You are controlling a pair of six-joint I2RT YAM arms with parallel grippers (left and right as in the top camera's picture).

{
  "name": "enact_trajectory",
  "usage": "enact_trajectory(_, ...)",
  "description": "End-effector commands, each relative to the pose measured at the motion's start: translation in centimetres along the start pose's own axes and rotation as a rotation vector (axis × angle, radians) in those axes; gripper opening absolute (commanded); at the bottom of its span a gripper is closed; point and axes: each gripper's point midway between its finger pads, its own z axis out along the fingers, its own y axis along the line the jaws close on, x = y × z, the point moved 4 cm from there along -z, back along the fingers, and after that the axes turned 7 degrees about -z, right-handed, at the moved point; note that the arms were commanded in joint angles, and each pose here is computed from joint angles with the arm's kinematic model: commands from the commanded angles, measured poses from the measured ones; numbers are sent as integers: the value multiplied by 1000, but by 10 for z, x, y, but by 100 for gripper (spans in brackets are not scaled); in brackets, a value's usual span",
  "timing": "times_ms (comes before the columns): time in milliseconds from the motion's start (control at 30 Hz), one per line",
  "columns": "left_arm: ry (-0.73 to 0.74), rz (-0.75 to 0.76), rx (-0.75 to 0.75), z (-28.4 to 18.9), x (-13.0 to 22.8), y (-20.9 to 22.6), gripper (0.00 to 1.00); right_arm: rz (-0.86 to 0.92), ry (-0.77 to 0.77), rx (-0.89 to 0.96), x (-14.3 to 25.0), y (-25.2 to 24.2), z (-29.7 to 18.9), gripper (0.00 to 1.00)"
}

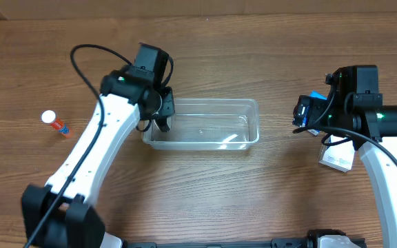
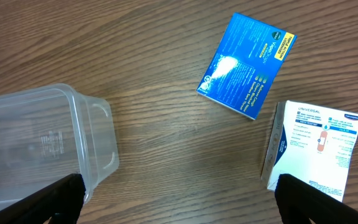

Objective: Pack container
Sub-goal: 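Grasp the black bottle with the left gripper and lower it into the container, then move the left gripper to the orange glue stick and grasp it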

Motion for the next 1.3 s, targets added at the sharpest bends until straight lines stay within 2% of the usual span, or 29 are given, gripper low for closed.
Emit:
enact_trajectory(0, -10, -59, -84, 36, -9, 4, 4, -8, -39, -8, -9, 3, -9, 100)
enact_trajectory(133, 16, -59, -119, 70, -11, 3, 6, -8, -40, -8, -9, 3, -9, 100)
enact_trajectory(300, -15, -57, -162, 72, -16, 9, 11, -8, -40, -8, -9, 3, -9, 100)
enact_trajectory(367, -15, -56, -161, 72, -15, 8, 39, -8, -40, -8, -9, 3, -9, 100)
enact_trajectory(400, -15, -56, -161, 72, -16, 8, 50, -8, -40, -8, -9, 3, -9, 100)
enact_trajectory(467, -15, -55, -159, 72, -16, 8, 56, -8, -40, -8, -9, 3, -9, 100)
enact_trajectory(600, -19, -25, -138, 62, -19, 4, 57, -8, -40, -8, -9, 3, -9, 100)
enact_trajectory(733, -174, -42, -95, -23, -47, -2, 63, -8, -40, -8, -9, 3, -9, 100)
enact_trajectory(767, -228, -51, -108, -48, -52, 2, 87, -9, -40, -8, -9, 3, -9, 100)
enact_trajectory(800, -293, -70, -134, -79, -55, 14, 100, -8, -40, -8, -9, 3, -9, 100)
enact_trajectory(900, -336, -188, -192, -129, -49, 69, 100, -9, -40, -8, -9, 3, -9, 100)
enact_trajectory(1000, -311, -409, -306, -153, -43, 160, 100, -8, -40, -8, -9, 3, -9, 100)
enact_trajectory(1100, -191, -552, -275, -129, -45, 220, 100, -8, -40, -8, -9, 3, -9, 100)
enact_trajectory(1267, -8, -580, -271, -58, -57, 253, 100, -8, -39, -9, -9, 3, -9, 100)
